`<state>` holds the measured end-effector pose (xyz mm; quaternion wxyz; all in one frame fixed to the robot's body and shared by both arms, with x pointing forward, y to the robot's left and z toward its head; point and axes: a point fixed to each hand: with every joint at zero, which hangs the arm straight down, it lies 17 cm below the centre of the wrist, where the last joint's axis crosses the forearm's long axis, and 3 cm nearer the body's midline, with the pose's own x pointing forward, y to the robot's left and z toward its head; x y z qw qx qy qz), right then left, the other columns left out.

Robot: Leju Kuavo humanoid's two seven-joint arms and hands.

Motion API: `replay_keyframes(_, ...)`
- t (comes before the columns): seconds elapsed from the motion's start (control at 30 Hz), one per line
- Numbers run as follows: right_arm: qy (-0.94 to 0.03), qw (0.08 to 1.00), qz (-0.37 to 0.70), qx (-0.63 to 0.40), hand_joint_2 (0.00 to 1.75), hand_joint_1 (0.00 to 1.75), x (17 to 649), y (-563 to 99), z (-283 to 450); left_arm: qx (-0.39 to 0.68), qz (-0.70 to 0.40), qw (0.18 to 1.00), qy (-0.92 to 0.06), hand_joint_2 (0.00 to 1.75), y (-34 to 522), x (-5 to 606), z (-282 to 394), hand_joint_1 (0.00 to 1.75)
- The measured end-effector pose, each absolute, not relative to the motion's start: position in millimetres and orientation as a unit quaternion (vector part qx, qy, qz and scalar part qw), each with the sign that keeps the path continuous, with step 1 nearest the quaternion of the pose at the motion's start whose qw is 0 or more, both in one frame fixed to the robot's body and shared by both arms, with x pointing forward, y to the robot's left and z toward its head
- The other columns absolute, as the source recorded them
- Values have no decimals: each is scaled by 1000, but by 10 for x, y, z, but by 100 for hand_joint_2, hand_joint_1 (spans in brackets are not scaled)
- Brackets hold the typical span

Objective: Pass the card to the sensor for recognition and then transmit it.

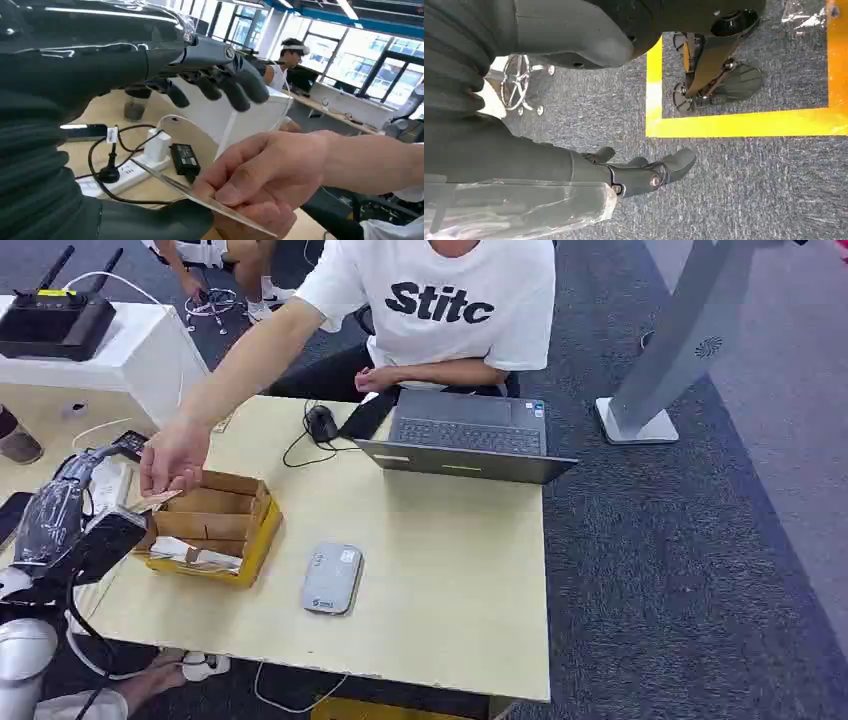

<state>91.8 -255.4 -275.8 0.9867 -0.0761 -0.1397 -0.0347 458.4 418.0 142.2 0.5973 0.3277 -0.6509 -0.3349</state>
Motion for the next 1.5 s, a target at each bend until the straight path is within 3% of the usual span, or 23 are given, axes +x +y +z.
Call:
replay_keyframes(0.9, -140, 987, -24, -72, 175, 0, 911, -2506, -2757, 299, -328, 600, -666, 175, 3868, 4490, 1278, 175)
replay_keyframes(1.5, -140, 988, 0, -62, 175, 0, 929, -2426, -2752, 202, -393, 600, -666, 175, 2640, 4349, 768, 175)
